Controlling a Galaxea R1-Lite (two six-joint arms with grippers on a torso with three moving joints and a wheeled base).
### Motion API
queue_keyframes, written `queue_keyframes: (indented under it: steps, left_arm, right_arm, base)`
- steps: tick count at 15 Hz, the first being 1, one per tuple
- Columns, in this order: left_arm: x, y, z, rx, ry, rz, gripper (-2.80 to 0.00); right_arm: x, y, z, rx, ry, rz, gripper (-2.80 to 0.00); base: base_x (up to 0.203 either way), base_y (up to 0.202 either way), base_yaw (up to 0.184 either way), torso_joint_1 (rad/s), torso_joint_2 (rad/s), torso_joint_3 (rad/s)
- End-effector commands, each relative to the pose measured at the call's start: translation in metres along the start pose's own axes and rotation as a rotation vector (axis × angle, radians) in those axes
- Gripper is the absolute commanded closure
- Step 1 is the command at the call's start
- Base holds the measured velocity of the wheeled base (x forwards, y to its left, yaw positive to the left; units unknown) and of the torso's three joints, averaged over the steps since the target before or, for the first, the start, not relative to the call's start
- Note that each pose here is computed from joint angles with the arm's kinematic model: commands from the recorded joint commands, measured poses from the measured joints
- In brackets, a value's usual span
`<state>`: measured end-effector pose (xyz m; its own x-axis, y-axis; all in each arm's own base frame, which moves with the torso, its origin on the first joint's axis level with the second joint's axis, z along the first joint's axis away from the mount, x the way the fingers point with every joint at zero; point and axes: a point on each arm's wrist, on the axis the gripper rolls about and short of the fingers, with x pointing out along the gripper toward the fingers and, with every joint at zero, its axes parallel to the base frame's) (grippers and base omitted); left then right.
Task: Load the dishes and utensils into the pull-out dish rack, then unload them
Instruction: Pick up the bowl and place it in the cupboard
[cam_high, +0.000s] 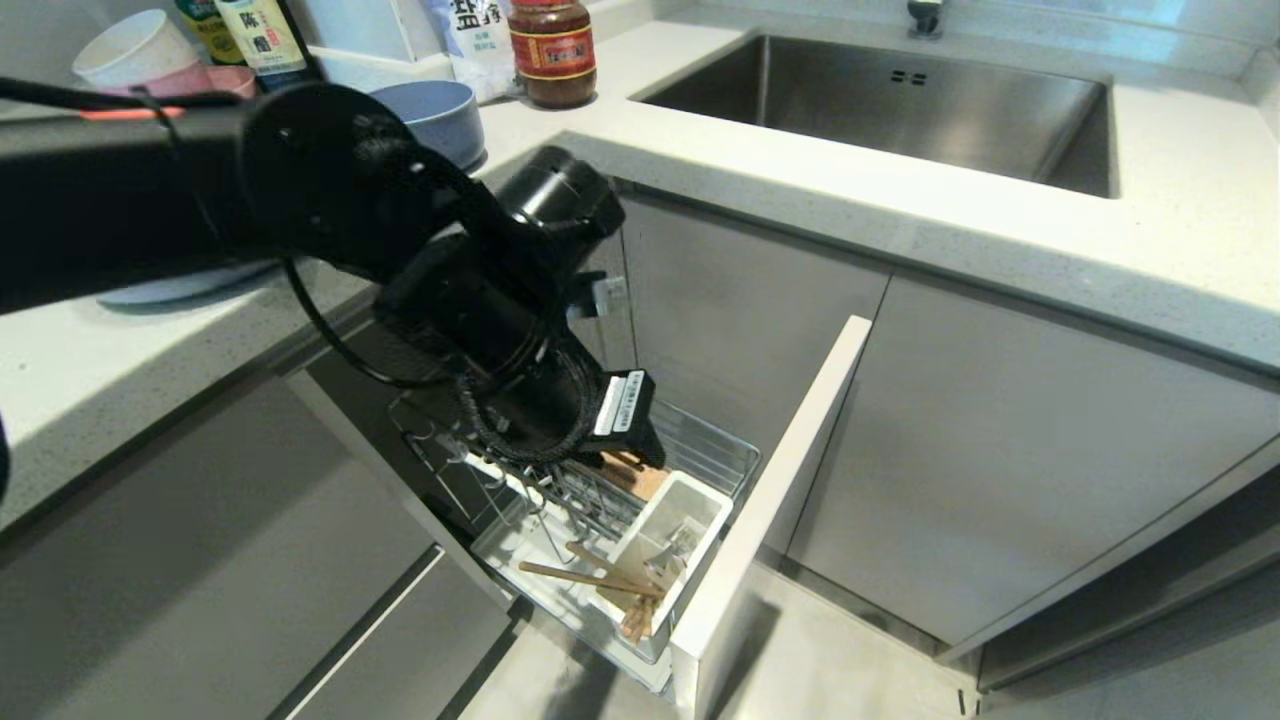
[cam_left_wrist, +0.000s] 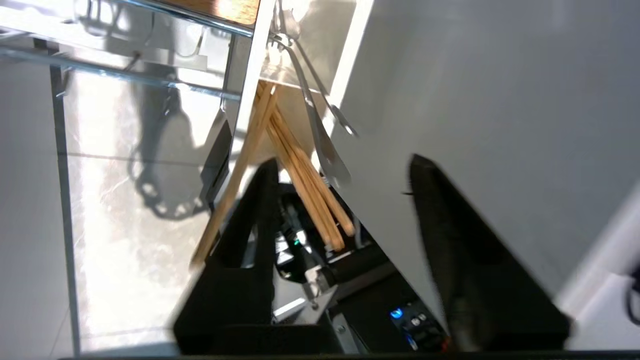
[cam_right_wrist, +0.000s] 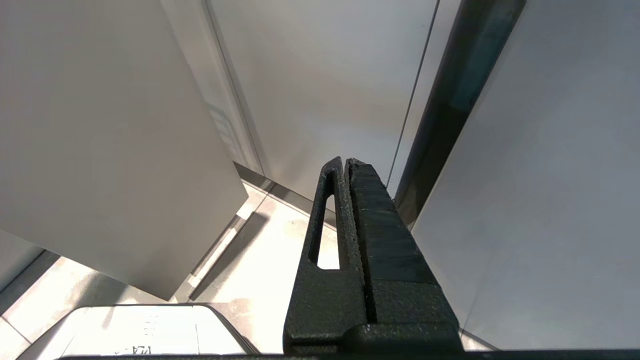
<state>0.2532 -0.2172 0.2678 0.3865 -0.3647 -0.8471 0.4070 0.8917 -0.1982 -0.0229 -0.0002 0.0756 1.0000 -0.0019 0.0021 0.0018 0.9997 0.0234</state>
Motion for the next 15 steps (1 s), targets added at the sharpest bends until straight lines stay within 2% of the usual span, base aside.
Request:
queue_keyframes:
  steps: [1,4,7,10,12,13,14,15]
  left_arm:
    - [-0.049,0.003,-0.011,-0.004,-0.09,-0.032,0.0]
    - [-0.086,0.009,-0.021,-0.014,-0.175,-0.052,0.0]
    - [-0.116,0.027,-0.023,-0.065,-0.278,-0.04,0.0]
    - [-0.146,0.048,-0.023,-0.125,-0.434,-0.02,0.0]
    - [-0.171,0.06,-0.022,-0.153,-0.59,-0.014,0.0]
    - [-0.178,0.063,-0.017,-0.137,-0.668,-0.005,0.0]
    - [-0.183,0.067,-0.013,-0.096,-0.72,0.02,0.0]
    - [-0.185,0.074,-0.01,-0.081,-0.749,0.058,0.0]
  right_arm:
    - [0.0,0.0,0.0,0.0,-0.002,0.0,0.0]
    - [0.0,0.0,0.0,0.0,-0.002,0.0,0.0]
    - [0.0,0.0,0.0,0.0,-0.002,0.0,0.0]
    - [0.0,0.0,0.0,0.001,-0.002,0.0,0.0]
    - [0.0,0.0,0.0,0.0,-0.002,0.0,0.0]
    - [0.0,0.0,0.0,0.001,-0.002,0.0,0.0]
    - [0.0,0.0,0.0,0.001,-0.002,0.0,0.0]
    - [0.0,0.0,0.0,0.001,-0.002,0.0,0.0]
  base:
    - [0.0,0.0,0.0,0.0,0.0,0.0]
    - [0.0,0.0,0.0,0.0,0.0,0.0]
    - [0.0,0.0,0.0,0.0,0.0,0.0]
    - [0.0,0.0,0.0,0.0,0.0,0.0]
    - [0.0,0.0,0.0,0.0,0.0,0.0]
    - [0.0,0.0,0.0,0.0,0.0,0.0]
    - [0.0,0.0,0.0,0.0,0.0,0.0]
    - [0.0,0.0,0.0,0.0,0.0,0.0]
